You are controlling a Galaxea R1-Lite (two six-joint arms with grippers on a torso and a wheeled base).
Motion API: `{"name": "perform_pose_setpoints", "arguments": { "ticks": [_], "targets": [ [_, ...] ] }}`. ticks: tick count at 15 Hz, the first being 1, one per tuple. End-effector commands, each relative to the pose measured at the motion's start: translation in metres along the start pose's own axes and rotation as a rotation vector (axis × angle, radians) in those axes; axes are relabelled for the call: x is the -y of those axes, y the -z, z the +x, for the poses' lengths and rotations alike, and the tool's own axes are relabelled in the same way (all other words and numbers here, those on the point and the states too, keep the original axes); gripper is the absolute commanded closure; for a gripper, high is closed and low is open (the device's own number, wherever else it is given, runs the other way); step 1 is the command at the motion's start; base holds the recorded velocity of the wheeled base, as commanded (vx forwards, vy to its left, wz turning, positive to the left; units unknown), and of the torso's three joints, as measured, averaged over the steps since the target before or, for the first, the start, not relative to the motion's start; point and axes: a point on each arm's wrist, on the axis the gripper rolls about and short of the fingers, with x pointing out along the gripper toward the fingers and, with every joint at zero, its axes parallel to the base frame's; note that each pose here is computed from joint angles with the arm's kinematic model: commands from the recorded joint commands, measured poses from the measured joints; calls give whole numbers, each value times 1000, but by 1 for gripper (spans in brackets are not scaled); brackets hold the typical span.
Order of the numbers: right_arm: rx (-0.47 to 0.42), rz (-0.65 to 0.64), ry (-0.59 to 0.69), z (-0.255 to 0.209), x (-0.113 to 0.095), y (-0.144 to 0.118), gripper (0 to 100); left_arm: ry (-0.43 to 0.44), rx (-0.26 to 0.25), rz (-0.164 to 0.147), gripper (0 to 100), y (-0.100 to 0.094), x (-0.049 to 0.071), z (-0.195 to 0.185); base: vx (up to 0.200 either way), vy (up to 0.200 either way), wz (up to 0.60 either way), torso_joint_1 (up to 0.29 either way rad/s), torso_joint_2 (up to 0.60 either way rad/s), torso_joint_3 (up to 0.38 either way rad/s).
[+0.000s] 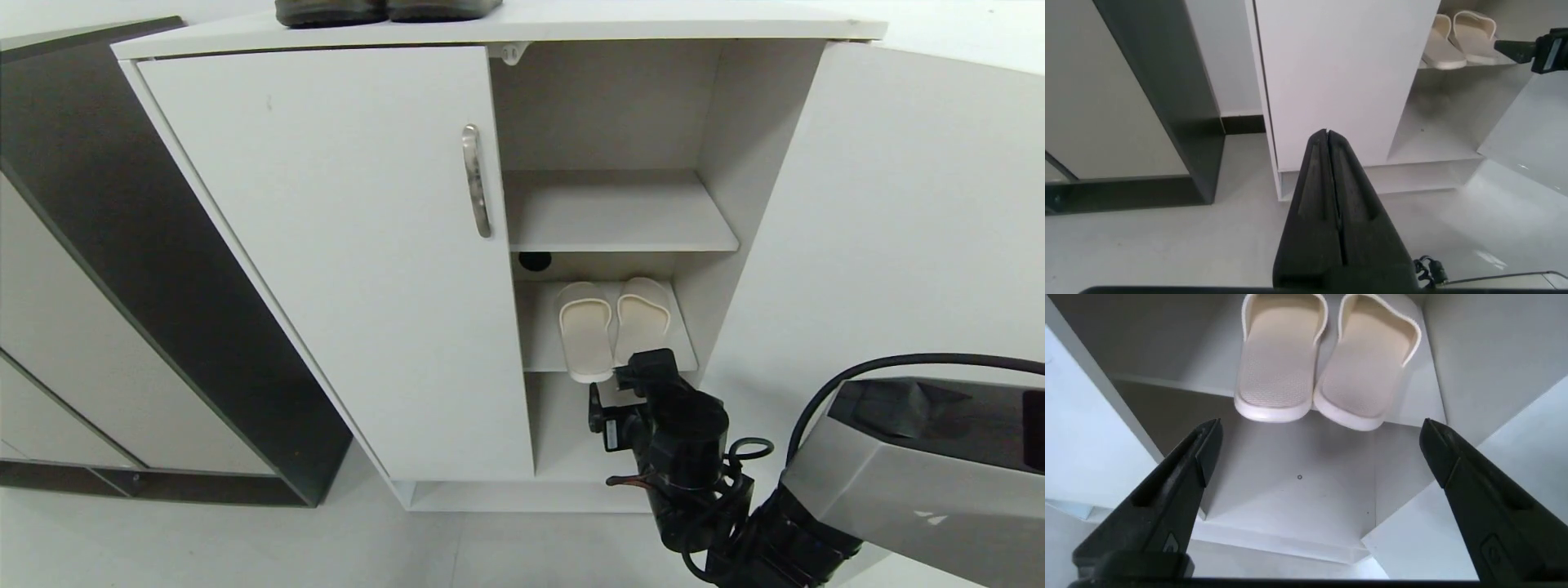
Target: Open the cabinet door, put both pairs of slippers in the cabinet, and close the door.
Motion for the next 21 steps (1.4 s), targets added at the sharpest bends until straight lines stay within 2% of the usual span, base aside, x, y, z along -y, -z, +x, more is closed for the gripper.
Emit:
{"name": "perform_pose_setpoints", "arguments": {
  "ticks": [1,7,9,11,13,14,17,19,21],
  "targets": [
    [-2,-3,0,0,0,1,0,3,-2,-1,100,0,0,0,0,0,0,0,0,0],
    [-5,0,11,3,3,3,0,3,-2,0,100,0,0,0,0,0,0,4,1,163],
    [-2,-2,-25,-4,9,3,0,3,-2,0,100,0,0,0,0,0,0,0,5,195],
    [4,1,-76,-12,15,-6,0,1,-2,0,100,0,0,0,0,0,0,0,0,144],
    [52,32,-147,-32,30,-40,0,1,-2,2,100,0,0,0,0,0,0,0,0,0],
    [39,24,-152,-38,35,-43,0,3,-1,8,100,0,0,0,0,0,0,0,0,0],
    [1,-6,-225,-48,41,-32,0,1,-2,2,100,0,0,0,0,0,0,0,0,0],
    [-11,-16,-231,-46,38,-27,0,1,-1,-1,100,0,0,0,0,0,0,0,0,0],
    [-24,-23,-231,-47,39,-20,0,1,-2,-10,100,0,0,0,0,200,0,2,2,5]
  ]
}}
